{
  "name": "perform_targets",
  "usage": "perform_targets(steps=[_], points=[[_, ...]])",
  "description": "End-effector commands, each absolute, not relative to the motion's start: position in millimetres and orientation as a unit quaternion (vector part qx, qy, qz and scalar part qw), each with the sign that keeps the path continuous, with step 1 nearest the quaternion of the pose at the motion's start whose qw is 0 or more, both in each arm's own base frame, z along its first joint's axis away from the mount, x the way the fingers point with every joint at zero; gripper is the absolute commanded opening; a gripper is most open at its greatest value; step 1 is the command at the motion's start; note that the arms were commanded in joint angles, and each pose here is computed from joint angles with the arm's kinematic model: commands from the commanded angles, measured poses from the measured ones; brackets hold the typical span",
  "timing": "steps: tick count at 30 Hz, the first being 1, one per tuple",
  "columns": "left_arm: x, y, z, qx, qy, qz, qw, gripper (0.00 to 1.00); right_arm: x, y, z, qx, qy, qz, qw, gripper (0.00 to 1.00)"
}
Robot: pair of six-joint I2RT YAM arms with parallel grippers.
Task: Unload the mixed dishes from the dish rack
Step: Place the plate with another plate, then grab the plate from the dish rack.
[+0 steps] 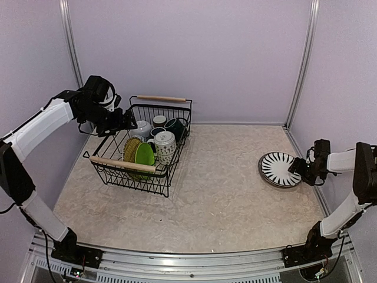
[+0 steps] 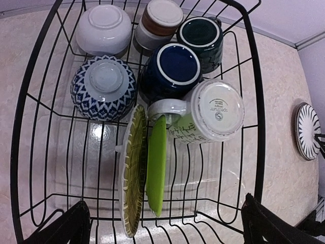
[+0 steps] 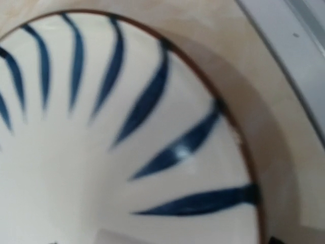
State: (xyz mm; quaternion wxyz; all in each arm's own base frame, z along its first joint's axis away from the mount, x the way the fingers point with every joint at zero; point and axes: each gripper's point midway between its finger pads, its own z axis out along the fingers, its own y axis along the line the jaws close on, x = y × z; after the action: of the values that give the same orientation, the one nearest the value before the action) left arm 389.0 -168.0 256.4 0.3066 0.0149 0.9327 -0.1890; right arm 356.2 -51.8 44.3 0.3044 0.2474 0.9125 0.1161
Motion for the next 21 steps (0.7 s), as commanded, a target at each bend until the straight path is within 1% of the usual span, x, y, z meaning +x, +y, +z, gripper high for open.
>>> perform_targets(steps=[1, 4, 7, 13, 16, 21], points=[[390, -153, 246, 0.010, 0.947, -0.141, 0.287, 0.98, 349, -61, 51, 0.246, 0.918, 0.074, 0.302, 0.88], [392, -146, 238, 0.007, 0.954, -0.115, 0.276, 0.96, 339, -67, 59, 0.248, 0.917, 0.049, 0.307, 0.95], [394, -141, 227, 0.007, 0.962, -0.092, 0.259, 0.93, 332, -68, 76, 0.244, 0.912, 0.041, 0.327, 1.00], [395, -145, 203, 0.018, 0.972, -0.078, 0.220, 0.84, 324, -67, 104, 0.241, 0.901, 0.038, 0.359, 1.00], [397, -143, 192, 0.023, 0.976, -0.048, 0.210, 0.78, 323, -68, 112, 0.248, 0.892, 0.039, 0.375, 1.00], [398, -144, 175, 0.026, 0.981, -0.033, 0.190, 0.66, 327, -53, 120, 0.232, 0.886, 0.085, 0.392, 1.00]])
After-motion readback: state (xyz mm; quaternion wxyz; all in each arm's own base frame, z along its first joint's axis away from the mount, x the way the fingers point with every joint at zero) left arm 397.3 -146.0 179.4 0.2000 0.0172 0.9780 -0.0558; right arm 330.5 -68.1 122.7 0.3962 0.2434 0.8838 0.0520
